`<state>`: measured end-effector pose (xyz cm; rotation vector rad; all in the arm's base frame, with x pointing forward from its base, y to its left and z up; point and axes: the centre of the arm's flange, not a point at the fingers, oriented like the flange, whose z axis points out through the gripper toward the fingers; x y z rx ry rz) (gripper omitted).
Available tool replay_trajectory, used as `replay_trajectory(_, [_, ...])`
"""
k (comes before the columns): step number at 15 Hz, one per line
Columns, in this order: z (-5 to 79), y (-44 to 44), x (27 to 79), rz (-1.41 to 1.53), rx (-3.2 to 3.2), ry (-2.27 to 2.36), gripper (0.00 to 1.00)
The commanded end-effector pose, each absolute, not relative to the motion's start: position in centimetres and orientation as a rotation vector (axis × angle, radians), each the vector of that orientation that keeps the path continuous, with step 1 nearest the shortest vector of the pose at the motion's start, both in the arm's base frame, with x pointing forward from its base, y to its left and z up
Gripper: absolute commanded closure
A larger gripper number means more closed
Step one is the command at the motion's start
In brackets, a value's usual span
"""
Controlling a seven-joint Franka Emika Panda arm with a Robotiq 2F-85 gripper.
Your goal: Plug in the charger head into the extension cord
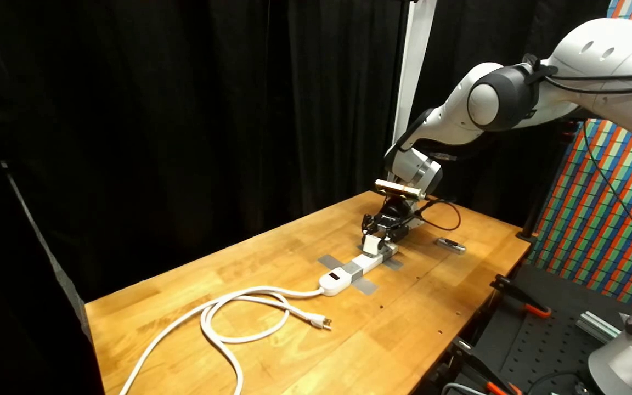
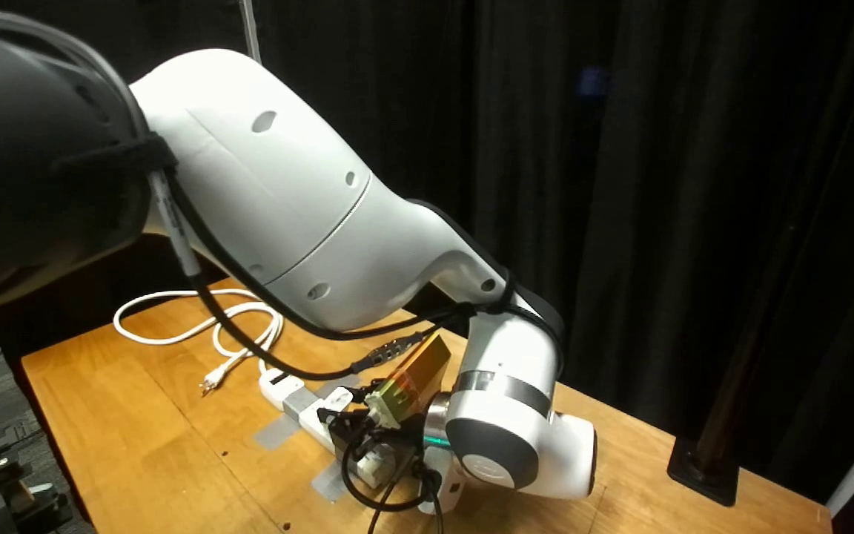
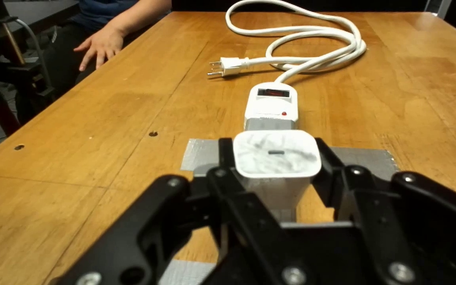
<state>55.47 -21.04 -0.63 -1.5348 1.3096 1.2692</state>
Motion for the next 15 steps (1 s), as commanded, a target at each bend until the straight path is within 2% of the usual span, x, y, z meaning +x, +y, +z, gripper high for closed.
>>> replay_trajectory(1, [-3.6, -20.4, 54.1, 1.28, -1.521, 1.354, 0.77])
replay_trajectory(11, [-4.5, -20.1, 50.3, 1.258, -1.467, 1.422, 0.77])
replay_trajectory(12, [-1.6, -21.6, 53.6, 1.241, -1.395, 1.36, 0.52])
replay_trajectory(13, [-1.7, -21.6, 53.5, 1.237, -1.391, 1.362, 0.52])
replay_trajectory(14, [-1.6, -21.6, 53.5, 1.236, -1.392, 1.362, 0.77])
replay_trajectory(15, [-1.5, -21.6, 53.6, 1.235, -1.405, 1.366, 0.77])
